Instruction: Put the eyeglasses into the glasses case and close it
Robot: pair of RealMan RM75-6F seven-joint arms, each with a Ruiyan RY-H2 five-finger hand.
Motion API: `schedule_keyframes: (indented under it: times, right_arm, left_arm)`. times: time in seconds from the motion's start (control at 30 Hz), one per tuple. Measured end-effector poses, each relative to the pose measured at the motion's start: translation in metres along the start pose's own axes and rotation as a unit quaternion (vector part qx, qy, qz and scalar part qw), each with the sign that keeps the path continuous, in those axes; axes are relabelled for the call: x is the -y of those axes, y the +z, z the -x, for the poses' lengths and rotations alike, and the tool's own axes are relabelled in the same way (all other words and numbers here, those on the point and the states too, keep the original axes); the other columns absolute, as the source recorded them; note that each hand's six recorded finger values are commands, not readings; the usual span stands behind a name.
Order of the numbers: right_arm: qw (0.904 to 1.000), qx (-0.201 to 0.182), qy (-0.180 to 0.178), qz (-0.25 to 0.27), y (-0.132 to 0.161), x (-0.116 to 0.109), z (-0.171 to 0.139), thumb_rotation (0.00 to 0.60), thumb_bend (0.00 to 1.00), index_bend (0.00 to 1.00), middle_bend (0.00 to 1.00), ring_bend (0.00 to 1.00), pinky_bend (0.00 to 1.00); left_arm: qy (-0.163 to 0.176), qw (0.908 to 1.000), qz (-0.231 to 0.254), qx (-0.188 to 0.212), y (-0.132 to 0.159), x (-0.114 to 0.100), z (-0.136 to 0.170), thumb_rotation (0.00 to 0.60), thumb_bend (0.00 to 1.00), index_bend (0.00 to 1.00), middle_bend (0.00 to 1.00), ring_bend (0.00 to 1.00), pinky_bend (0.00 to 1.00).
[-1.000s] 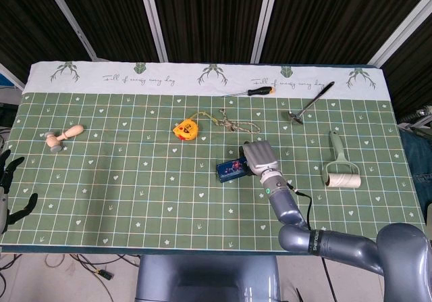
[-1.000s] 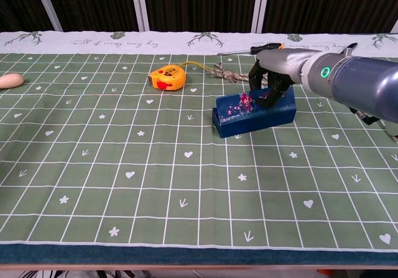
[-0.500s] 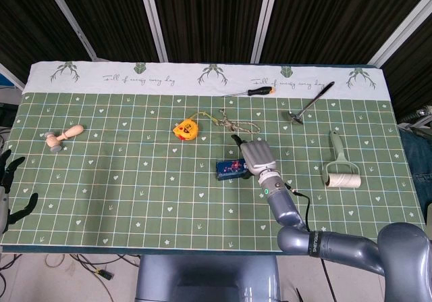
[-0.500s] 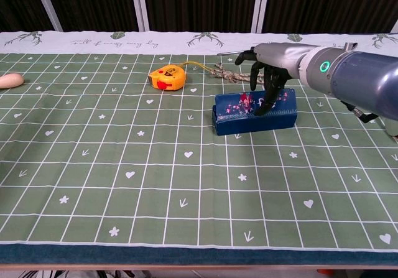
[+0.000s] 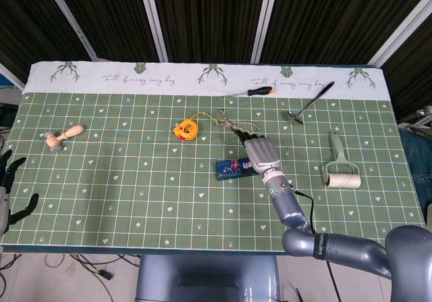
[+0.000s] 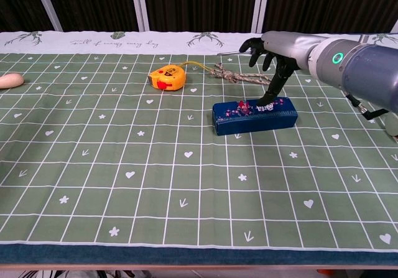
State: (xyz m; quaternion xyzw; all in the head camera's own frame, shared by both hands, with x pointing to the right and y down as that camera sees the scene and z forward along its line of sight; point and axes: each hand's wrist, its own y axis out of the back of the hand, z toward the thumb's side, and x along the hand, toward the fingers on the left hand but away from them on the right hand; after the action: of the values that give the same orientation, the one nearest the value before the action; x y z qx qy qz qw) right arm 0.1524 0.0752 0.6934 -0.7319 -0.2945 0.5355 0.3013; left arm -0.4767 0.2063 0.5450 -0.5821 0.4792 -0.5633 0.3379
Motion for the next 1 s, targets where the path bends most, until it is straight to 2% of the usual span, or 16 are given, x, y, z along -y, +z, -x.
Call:
schedule_keyframes:
  times: [0.33, 0.5, 1.0]
  right_arm:
    - [0.9986, 0.004, 0.035, -0.038, -0.015, 0.018, -0.004, 0.600, 0.14, 0.27, 0.20, 0.23, 0.31]
    - [0.9982, 0.014, 0.044, -0.039, -0.022, 0.021, -0.001, 0.600, 0.15, 0.31, 0.20, 0.23, 0.31]
    - [0.9967, 0.034, 0.057, -0.046, -0.038, 0.032, 0.006, 0.600, 0.27, 0.39, 0.20, 0.23, 0.31]
  left_arm:
    - [0.000, 1.0000, 0.001, -0.001, -0.001, 0.000, 0.000, 0.600, 0.31, 0.14, 0.00, 0.00, 0.00]
    - [-0.001, 1.0000, 0.001, -0.001, 0.000, 0.000, 0.000, 0.600, 0.31, 0.14, 0.00, 0.00, 0.00]
    - [-0.003, 1.0000, 0.001, -0.003, 0.000, 0.000, -0.001, 0.600, 0.31, 0.15, 0.00, 0.00, 0.00]
